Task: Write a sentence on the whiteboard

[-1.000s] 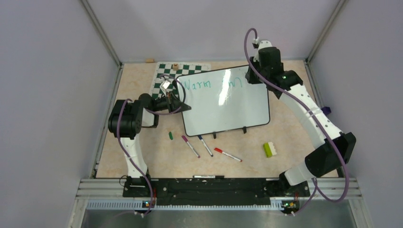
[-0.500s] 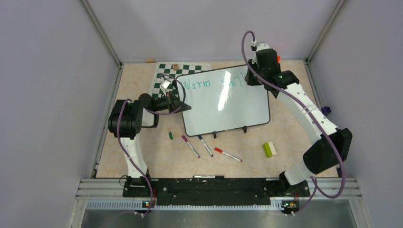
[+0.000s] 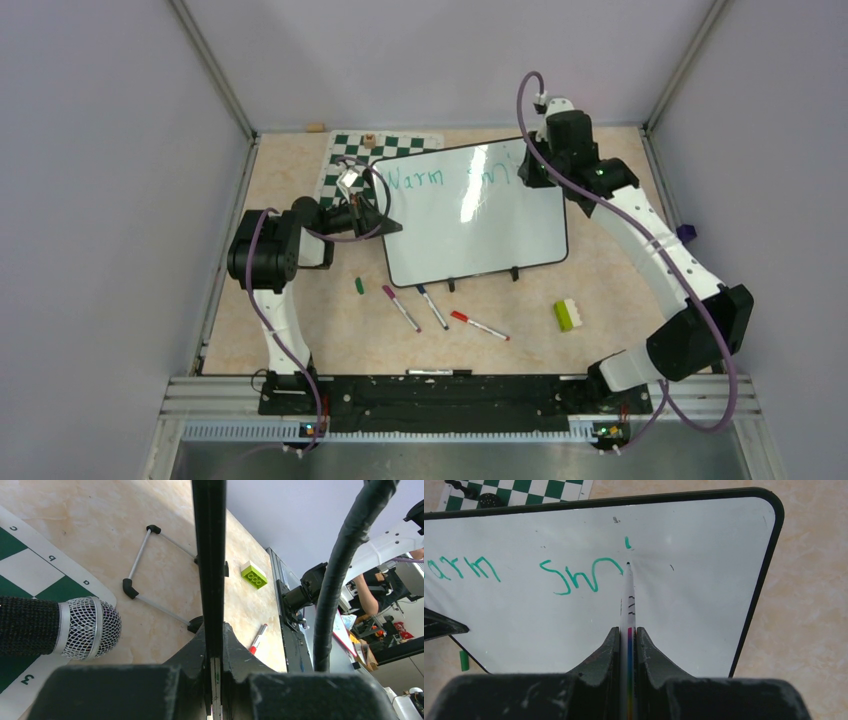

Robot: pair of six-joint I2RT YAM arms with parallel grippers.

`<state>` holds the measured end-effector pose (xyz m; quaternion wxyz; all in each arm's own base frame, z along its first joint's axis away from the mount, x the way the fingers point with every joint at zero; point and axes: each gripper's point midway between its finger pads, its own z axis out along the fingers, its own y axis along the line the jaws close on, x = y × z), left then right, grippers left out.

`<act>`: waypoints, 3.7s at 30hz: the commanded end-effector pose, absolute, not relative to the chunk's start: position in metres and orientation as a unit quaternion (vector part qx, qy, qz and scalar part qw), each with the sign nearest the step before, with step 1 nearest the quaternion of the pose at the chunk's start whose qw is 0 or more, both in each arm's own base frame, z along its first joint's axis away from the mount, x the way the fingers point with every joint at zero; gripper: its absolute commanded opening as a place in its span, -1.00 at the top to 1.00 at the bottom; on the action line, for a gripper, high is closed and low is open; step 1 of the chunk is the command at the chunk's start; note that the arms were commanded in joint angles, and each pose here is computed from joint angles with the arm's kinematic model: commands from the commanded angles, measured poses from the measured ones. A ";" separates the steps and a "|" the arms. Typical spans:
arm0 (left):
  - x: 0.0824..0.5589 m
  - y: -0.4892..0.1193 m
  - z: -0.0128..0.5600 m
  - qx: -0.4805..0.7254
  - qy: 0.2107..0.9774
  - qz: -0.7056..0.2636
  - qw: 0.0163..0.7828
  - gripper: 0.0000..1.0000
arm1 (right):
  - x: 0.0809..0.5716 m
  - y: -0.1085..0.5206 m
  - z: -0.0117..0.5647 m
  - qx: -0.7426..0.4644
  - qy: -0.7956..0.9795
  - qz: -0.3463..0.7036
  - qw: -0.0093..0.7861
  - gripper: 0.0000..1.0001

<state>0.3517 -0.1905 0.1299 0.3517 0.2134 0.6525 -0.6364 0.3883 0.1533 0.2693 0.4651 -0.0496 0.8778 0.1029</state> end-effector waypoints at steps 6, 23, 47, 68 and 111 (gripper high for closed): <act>0.367 -0.181 0.148 0.238 0.627 -0.609 0.424 1.00 | 0.395 0.149 0.249 -0.039 0.883 0.091 0.459 1.00; 0.367 -0.181 0.147 0.238 0.628 -0.609 0.423 1.00 | 0.375 0.142 0.269 -0.031 0.869 0.107 0.482 1.00; 0.367 -0.181 0.147 0.239 0.627 -0.610 0.422 1.00 | 0.401 0.131 0.258 -0.014 0.878 0.094 0.469 1.00; 0.367 -0.181 0.147 0.239 0.627 -0.609 0.423 1.00 | 0.380 0.128 0.282 -0.016 0.867 0.109 0.487 1.00; 0.367 -0.182 0.147 0.240 0.627 -0.610 0.422 1.00 | 0.414 0.117 0.272 0.003 0.868 0.124 0.481 1.00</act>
